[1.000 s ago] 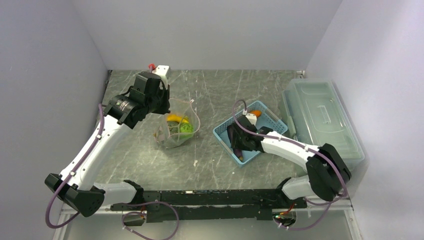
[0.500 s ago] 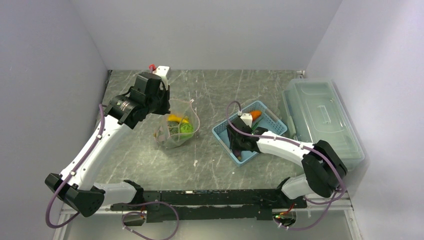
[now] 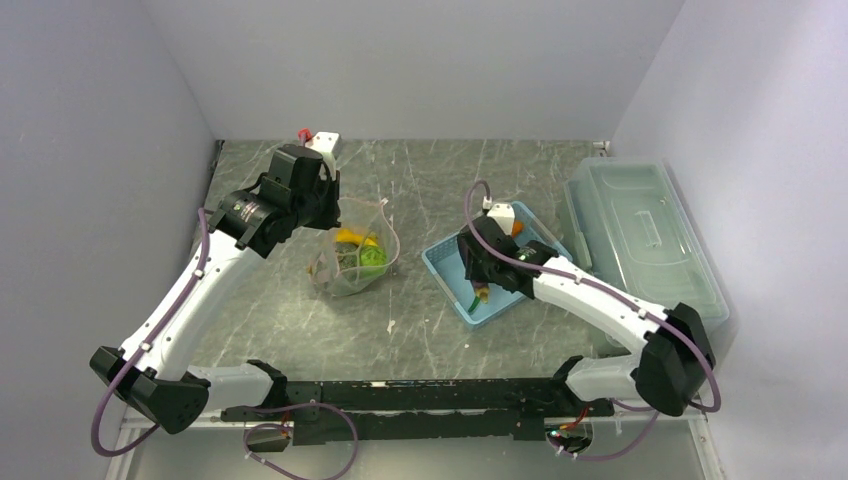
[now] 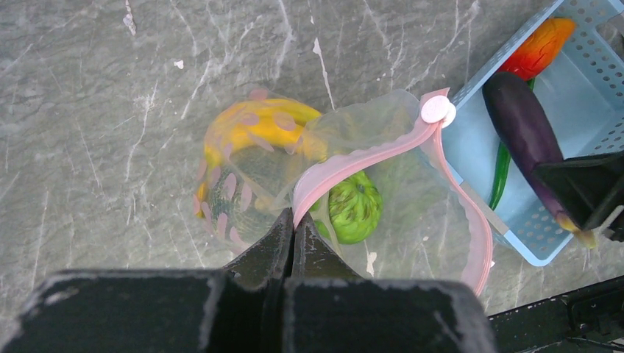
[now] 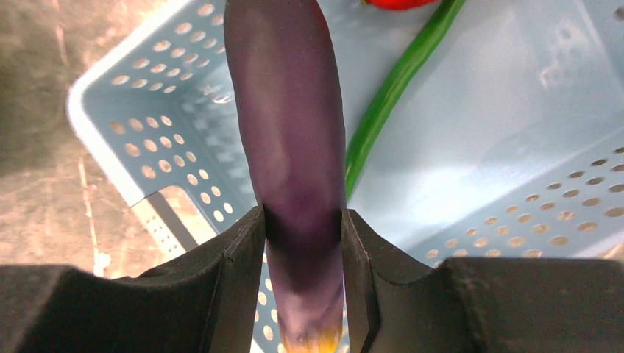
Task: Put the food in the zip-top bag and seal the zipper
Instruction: Pick up the fake vegetable from the bin.
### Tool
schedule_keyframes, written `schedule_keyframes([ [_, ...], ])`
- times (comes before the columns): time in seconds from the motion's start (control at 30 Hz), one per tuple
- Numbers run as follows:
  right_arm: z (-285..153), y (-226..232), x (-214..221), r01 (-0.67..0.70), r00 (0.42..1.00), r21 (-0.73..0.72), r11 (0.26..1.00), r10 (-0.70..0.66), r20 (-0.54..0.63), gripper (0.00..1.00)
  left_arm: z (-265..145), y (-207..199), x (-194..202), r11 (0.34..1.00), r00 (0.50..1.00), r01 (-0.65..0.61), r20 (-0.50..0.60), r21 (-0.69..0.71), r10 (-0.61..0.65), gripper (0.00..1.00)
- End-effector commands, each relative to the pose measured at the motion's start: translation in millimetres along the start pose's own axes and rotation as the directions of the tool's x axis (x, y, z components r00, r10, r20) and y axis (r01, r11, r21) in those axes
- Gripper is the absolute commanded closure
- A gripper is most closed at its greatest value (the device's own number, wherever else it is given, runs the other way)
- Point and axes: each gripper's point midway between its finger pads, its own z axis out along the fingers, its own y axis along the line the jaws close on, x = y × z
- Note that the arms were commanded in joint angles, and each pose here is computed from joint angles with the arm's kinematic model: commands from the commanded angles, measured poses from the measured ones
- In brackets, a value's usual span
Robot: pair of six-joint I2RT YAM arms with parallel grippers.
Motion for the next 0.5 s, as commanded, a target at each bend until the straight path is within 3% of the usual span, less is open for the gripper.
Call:
schedule_keyframes([
  [0.0, -28.5, 1.1, -36.5, 0.016, 0.995, -0.008, 1.0, -0.015, 0.094, 1.0, -7.9, -4.6, -13.0, 1.0, 0.999, 0.005, 0.045, 0.029, -0.006, 1.0],
  [0.47, -55.7, -6.1, -40.1, 0.051, 0.994, -0.044, 0.998, -0.047, 0.1, 1.0, -6.5, -4.9, -13.4, 1.0, 0.999, 0.004, 0.04, 0.027, -0.005, 1.0],
])
